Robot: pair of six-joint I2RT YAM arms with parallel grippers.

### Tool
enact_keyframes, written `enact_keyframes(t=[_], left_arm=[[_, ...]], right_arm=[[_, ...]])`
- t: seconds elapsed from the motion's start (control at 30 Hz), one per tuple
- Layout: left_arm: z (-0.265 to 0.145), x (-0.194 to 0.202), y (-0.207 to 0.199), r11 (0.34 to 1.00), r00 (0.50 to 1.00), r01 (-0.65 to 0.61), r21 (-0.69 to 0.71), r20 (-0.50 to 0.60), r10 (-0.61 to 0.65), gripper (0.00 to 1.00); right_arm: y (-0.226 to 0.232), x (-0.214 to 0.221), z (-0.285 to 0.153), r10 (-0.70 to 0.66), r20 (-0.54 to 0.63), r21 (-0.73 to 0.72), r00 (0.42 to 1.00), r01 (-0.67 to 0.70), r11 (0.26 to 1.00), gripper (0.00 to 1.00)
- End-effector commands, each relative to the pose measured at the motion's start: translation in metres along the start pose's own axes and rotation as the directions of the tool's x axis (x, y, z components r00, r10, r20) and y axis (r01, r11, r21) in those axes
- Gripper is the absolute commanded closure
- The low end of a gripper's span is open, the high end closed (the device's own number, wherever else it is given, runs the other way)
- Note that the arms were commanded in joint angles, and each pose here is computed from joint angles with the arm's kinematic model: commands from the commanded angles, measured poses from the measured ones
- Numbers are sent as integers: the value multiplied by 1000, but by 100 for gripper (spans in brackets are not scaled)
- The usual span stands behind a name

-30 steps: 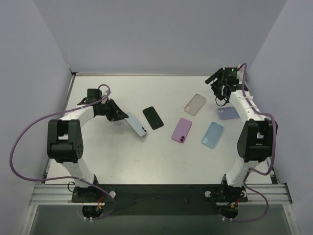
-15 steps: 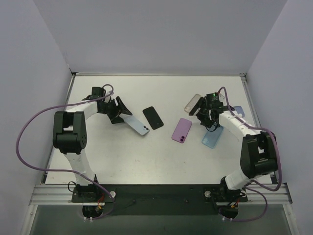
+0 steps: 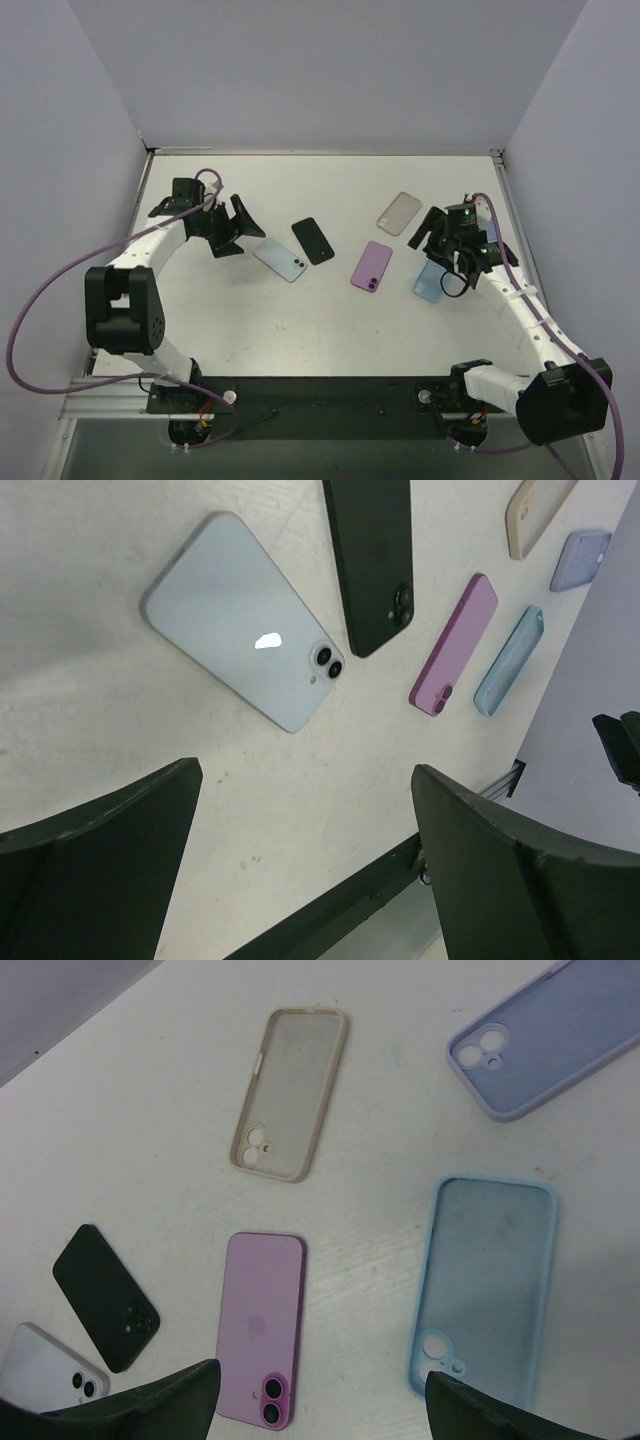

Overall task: Take the phone out of the phone case
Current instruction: Place the phone at the center of the board, then reset both arms

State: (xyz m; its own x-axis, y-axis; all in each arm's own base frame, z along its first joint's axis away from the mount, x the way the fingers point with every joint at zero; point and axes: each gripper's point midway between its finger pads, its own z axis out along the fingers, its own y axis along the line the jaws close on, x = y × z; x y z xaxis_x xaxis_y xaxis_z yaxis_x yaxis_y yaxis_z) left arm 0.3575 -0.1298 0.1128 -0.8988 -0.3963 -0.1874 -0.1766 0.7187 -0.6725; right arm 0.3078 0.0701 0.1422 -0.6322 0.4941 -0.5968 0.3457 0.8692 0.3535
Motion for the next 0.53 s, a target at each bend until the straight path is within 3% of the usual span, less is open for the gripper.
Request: enact_keyframes(t=[0.0, 0.13, 0.5], left_arm=[[-36, 18, -13, 997, 995, -79, 14, 62, 78, 3], [-56, 33, -4, 995, 987, -89, -41, 132, 94, 3], [-73, 76, 15, 996, 982, -67, -55, 171, 76, 3]], right_arm=[[-34, 19, -18, -48, -22, 90, 999, 50, 995, 23], [-46, 40, -19, -62, -48, 82, 997, 66, 994, 24], [-69, 73, -21, -33, -108, 119, 994, 46, 992, 27]])
